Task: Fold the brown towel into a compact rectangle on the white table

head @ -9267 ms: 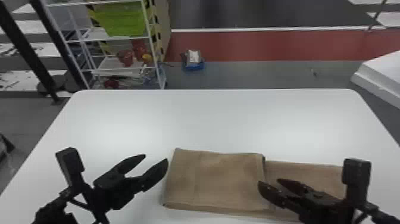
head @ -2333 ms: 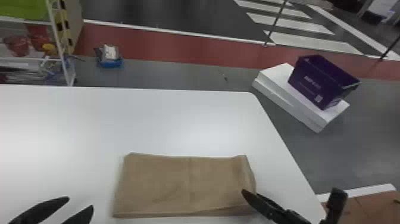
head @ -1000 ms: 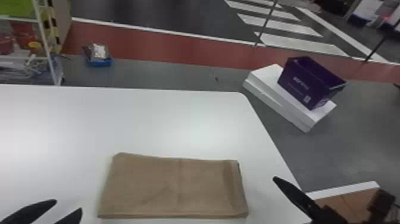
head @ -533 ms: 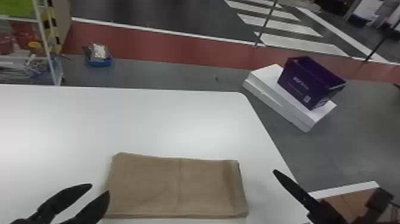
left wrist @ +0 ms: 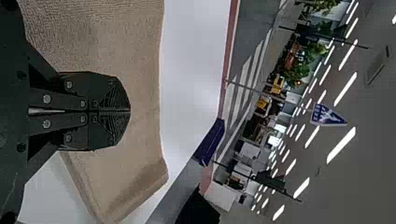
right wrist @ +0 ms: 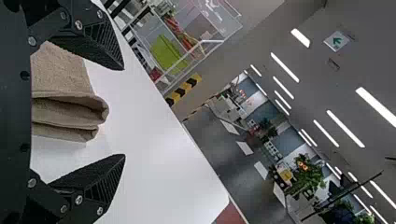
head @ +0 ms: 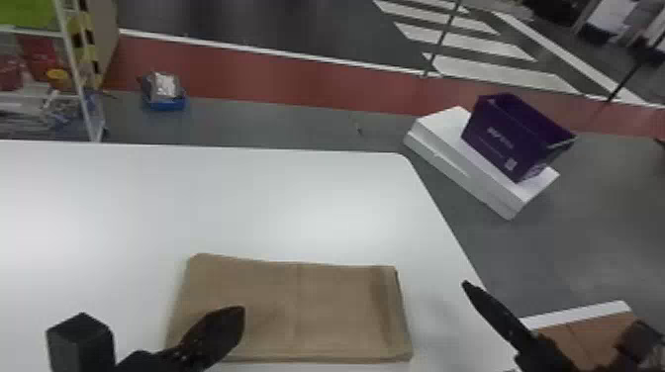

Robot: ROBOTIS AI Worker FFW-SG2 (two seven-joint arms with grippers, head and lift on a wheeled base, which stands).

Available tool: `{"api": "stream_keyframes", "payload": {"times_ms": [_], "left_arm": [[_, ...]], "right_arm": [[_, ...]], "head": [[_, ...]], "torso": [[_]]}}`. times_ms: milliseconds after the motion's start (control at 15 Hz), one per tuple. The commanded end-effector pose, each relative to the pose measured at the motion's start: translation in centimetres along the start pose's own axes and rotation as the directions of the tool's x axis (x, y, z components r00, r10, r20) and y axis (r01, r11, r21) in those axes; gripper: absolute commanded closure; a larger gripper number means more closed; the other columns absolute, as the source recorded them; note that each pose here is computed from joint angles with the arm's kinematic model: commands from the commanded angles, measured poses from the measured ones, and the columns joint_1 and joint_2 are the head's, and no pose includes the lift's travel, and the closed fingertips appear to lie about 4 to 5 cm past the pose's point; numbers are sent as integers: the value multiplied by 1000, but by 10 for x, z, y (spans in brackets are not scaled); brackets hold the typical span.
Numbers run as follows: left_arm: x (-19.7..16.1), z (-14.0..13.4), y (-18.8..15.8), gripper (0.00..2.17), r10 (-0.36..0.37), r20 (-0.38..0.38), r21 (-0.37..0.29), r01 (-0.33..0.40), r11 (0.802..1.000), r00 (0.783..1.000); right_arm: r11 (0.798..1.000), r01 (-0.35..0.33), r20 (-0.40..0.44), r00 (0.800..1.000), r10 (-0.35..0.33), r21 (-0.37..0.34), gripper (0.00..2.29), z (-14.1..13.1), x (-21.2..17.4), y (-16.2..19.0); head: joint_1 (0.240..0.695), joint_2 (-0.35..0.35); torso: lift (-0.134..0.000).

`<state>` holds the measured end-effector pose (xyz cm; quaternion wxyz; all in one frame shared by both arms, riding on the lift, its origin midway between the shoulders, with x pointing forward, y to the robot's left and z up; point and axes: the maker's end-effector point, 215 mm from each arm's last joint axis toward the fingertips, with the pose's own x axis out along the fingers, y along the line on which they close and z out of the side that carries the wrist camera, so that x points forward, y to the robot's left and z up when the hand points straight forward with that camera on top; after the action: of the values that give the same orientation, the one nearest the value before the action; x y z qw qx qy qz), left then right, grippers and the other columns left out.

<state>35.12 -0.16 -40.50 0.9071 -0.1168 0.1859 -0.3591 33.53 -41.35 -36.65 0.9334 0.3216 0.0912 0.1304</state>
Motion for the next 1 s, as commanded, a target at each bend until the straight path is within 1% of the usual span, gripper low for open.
{"api": "stream_keyframes", "payload": {"times_ms": [0,133,267,400,600,667,933], "left_arm": [[1,-1,6,2138,17,-1,13,-17,1000,1000],[-3,-8,25,2138,93,-28,35,-92,995,995],[-4,-17,33,2138,124,-56,45,-121,992,991],[-5,-27,41,2138,170,-93,62,-165,984,981],[-5,-33,43,2138,197,-114,81,-188,979,974],[-5,-32,46,2138,213,-115,95,-202,975,970],[-10,-36,56,2138,266,-139,115,-251,961,954]], "right_arm": [[1000,-1,5,1000,1,2,255,1,-1,0],[1000,-3,9,1000,3,-5,255,2,0,1],[1000,-8,7,1000,8,-8,255,2,4,2],[1000,-17,7,1000,17,-10,255,1,9,6],[1000,-15,4,1000,15,-12,245,-1,9,5],[1000,-14,6,1000,14,-15,245,0,9,4],[1000,-24,12,1000,24,-13,245,3,7,6]], "head": [[695,-350],[695,-350],[695,-350],[695,-350],[695,-350],[695,-350],[695,-350]], "torso": [[-124],[-124],[-124],[-124],[-124],[-124],[-124]]}}
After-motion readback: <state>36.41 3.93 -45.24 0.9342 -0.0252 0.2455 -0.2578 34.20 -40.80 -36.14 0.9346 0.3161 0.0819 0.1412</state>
